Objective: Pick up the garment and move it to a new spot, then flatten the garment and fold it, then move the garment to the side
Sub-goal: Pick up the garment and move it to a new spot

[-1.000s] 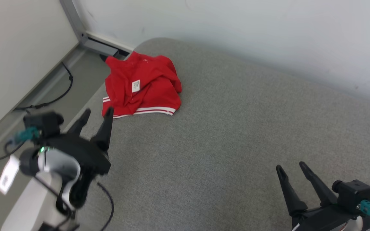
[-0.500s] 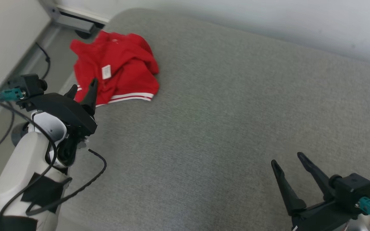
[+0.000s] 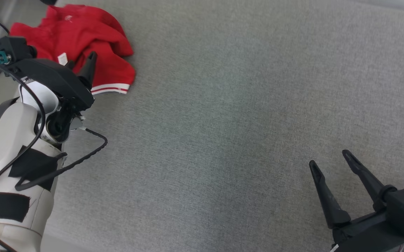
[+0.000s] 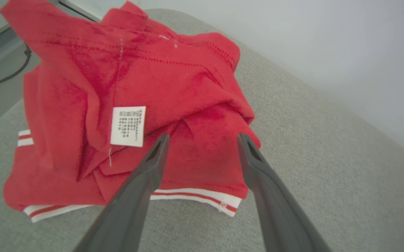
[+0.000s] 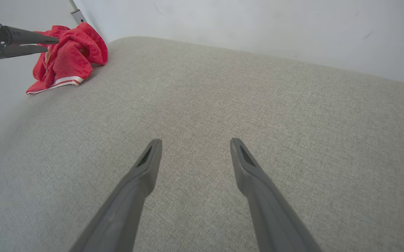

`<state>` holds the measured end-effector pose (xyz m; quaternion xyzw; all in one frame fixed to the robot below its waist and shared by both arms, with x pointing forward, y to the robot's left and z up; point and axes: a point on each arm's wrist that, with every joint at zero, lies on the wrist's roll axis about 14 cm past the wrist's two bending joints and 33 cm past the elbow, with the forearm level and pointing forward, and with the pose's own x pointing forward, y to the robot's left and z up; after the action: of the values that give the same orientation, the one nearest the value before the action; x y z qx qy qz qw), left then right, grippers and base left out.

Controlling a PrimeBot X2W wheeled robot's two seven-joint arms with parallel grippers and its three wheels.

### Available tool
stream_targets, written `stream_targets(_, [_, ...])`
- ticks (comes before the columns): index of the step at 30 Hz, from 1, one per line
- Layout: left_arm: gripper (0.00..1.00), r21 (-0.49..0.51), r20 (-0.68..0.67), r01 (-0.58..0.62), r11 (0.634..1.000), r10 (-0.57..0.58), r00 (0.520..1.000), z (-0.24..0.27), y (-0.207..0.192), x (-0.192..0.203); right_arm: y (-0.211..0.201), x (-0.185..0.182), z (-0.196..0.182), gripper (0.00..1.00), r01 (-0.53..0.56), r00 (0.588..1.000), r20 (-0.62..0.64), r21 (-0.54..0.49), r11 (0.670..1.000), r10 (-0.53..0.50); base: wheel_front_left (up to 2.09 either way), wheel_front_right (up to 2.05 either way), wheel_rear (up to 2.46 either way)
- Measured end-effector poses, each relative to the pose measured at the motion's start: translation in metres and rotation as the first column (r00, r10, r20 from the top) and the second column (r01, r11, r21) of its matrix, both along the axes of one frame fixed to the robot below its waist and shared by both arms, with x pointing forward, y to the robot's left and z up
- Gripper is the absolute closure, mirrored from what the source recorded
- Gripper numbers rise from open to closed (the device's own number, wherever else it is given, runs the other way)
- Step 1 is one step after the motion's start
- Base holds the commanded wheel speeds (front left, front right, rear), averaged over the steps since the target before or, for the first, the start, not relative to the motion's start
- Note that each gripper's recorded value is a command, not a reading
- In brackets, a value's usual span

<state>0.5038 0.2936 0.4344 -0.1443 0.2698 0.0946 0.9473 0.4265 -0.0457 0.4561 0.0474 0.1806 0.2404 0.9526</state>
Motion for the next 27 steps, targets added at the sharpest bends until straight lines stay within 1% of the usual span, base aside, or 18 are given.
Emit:
stream_targets(9, [0.0,-0.014,-0.126,-0.019,1.0,0.017,0.992,-0.053,0.001,0.002,-0.013,0.004,-0.019,0.0,0.034,0.998,-0.051,-0.02,0.999,-0.035,0.0,0.0,0.0])
stream_targets(12, [0.0,-0.017,-0.144,-0.054,0.998,0.051,0.988,-0.062,0.004,0.004,-0.017,0.004,-0.023,0.0,0.044,0.997,-0.06,-0.025,0.999,-0.046,0.0,0.0,0.0])
stream_targets(16, [0.0,-0.028,-0.144,-0.068,0.997,0.064,0.988,-0.068,0.001,0.004,-0.019,0.002,-0.025,0.0,0.051,0.996,-0.067,-0.029,0.998,-0.053,0.0,0.0,0.0])
stream_targets(17, [0.15,-0.028,-0.142,-0.07,0.997,0.066,0.988,-0.067,0.001,0.005,-0.02,0.002,-0.024,0.0,0.052,0.996,-0.065,-0.029,0.998,-0.054,0.0,0.0,0.0])
stream_targets(18, [0.56,-0.024,-0.135,-0.074,0.997,0.07,0.988,-0.065,0.001,0.006,-0.019,0.002,-0.023,0.0,0.052,0.997,-0.062,-0.028,0.998,-0.053,0.0,0.0,0.0])
stream_targets(19, [1.0,-0.018,-0.128,-0.076,0.997,0.073,0.989,-0.062,0.002,0.008,-0.019,0.002,-0.022,0.0,0.051,0.997,-0.059,-0.026,0.998,-0.053,0.0,0.0,0.0])
stream_targets(27, [1.0,0.004,-0.067,-0.06,0.998,0.061,0.996,-0.037,0.008,0.008,-0.01,-0.003,-0.011,0.0,0.041,0.999,-0.033,0.03,0.999,-0.04,0.0,0.0,0.0])
